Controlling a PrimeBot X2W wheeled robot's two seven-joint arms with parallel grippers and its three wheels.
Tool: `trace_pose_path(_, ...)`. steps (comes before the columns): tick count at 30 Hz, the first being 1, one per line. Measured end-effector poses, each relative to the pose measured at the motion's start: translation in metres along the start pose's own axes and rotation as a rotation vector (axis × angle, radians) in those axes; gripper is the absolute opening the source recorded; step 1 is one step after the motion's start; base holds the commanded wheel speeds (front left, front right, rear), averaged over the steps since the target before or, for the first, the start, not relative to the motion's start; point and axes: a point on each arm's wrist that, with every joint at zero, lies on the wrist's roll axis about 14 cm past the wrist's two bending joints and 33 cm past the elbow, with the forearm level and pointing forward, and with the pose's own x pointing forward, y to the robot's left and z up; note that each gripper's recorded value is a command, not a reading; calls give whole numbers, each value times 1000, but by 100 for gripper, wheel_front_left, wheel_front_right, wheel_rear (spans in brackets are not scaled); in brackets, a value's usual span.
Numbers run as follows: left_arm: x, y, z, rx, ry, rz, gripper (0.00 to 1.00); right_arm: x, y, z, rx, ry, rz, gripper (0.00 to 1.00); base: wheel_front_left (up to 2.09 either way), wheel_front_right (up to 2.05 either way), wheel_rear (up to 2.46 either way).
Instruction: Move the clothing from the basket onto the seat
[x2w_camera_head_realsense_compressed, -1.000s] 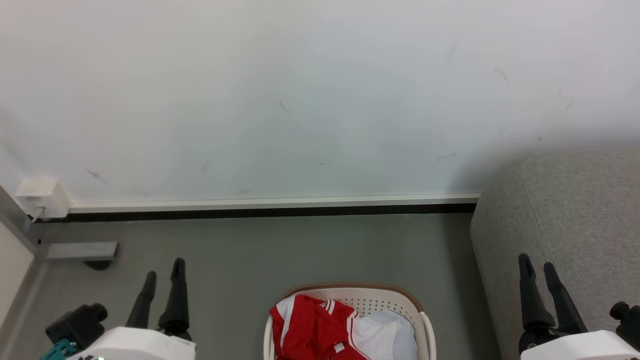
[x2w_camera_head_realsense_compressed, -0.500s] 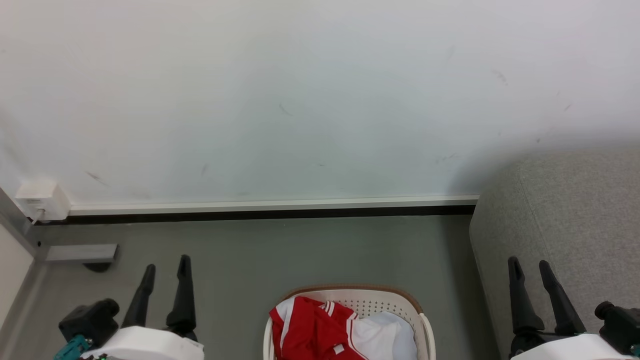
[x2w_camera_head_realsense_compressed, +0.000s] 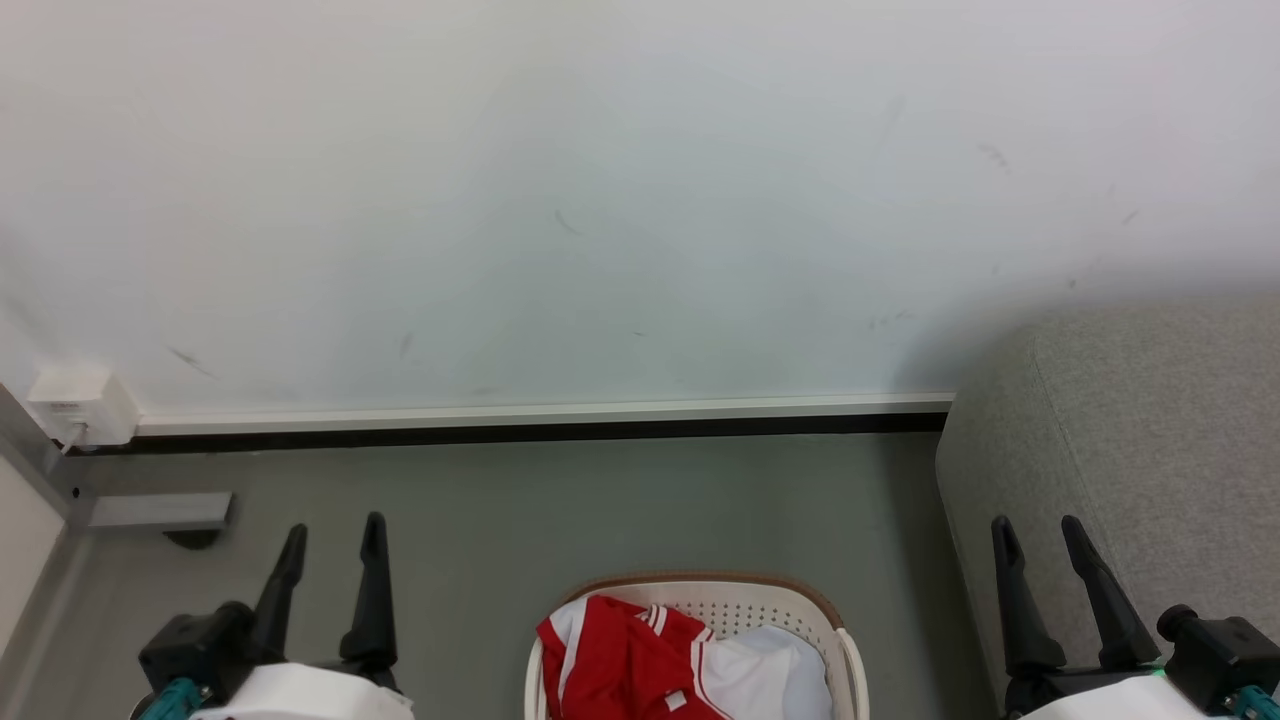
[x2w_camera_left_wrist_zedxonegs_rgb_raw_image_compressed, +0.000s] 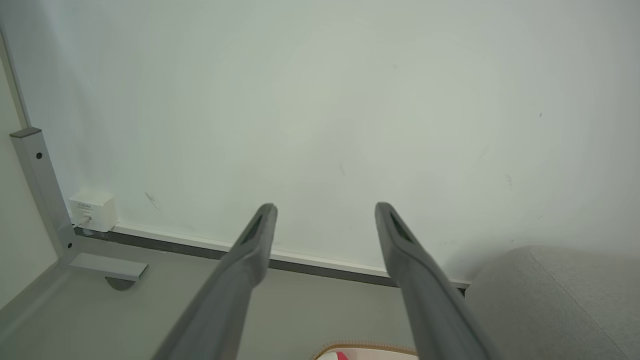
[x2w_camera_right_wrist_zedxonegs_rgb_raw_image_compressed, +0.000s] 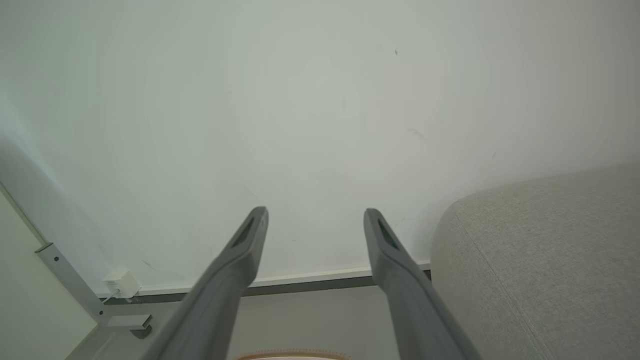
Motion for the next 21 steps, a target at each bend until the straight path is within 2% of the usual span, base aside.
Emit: trace_pose_path(21,1,-12,12,188,-78,-51,100,0,12,13,-176,-57,52,100,0,0,0)
